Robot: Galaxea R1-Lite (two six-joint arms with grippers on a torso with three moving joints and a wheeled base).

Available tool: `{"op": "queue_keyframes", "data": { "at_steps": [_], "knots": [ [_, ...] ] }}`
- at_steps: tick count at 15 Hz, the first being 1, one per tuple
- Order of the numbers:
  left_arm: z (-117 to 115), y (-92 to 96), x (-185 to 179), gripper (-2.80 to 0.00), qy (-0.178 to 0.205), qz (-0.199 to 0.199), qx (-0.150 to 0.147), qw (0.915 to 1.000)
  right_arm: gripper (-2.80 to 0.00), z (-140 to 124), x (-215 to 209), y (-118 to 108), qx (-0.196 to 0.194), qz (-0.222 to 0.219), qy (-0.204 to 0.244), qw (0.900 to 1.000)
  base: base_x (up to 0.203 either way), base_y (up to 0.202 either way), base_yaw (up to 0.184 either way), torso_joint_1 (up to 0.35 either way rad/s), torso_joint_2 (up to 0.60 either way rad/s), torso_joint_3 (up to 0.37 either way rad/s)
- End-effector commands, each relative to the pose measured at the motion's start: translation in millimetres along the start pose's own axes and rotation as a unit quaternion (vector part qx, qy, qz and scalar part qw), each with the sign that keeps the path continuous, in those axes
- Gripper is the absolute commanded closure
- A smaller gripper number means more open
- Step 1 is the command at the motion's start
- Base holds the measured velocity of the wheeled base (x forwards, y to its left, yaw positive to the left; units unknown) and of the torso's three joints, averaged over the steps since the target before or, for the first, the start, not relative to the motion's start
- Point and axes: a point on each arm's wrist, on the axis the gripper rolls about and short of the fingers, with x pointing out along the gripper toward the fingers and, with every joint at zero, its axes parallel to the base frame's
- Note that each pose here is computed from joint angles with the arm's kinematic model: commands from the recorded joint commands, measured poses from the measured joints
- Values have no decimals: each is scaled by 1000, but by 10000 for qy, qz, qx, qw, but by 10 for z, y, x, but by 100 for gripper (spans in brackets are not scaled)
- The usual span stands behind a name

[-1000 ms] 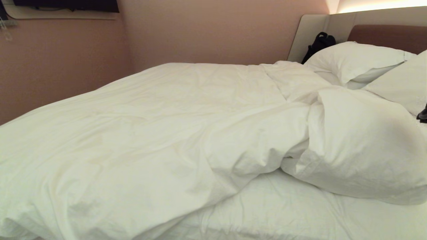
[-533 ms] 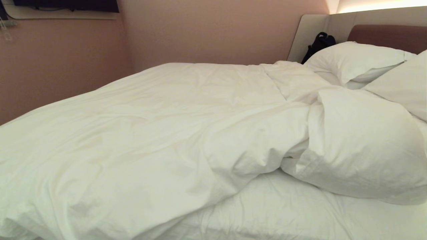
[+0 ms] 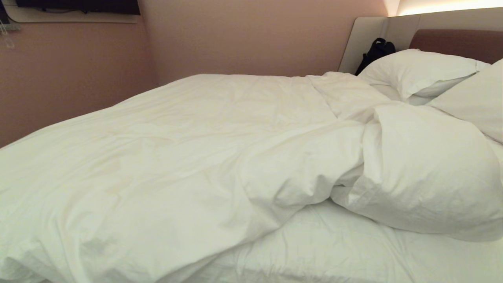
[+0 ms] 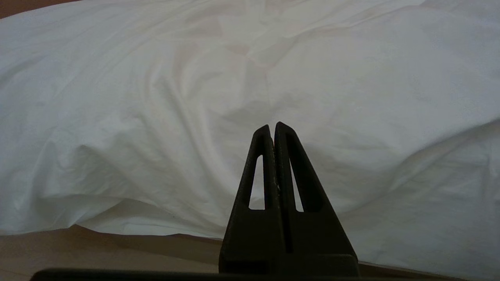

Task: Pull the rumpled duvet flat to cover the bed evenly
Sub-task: Hold the folded corner of the quilt

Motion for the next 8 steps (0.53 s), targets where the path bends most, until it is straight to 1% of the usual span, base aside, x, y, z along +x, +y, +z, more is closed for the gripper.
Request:
{"op": "queue_keyframes", "data": {
  "at_steps": [1, 5, 7, 8],
  "knots": [
    [1, 0, 0, 0, -6, 0, 1, 10000, 0, -2, 141, -42, -233, 3355, -321, 9412, 0, 0, 0, 0, 0, 0],
    [1, 0, 0, 0, -6, 0, 1, 10000, 0, -47, 164, -270, -139, 3736, -585, 9257, 0, 0, 0, 0, 0, 0],
    [1, 0, 0, 0, -6, 0, 1, 10000, 0, -88, 229, -472, -167, 3770, -768, 9229, 0, 0, 0, 0, 0, 0],
    [1, 0, 0, 0, -6, 0, 1, 10000, 0, -96, 258, -563, -132, 3718, -810, 9247, 0, 0, 0, 0, 0, 0]
  ]
}}
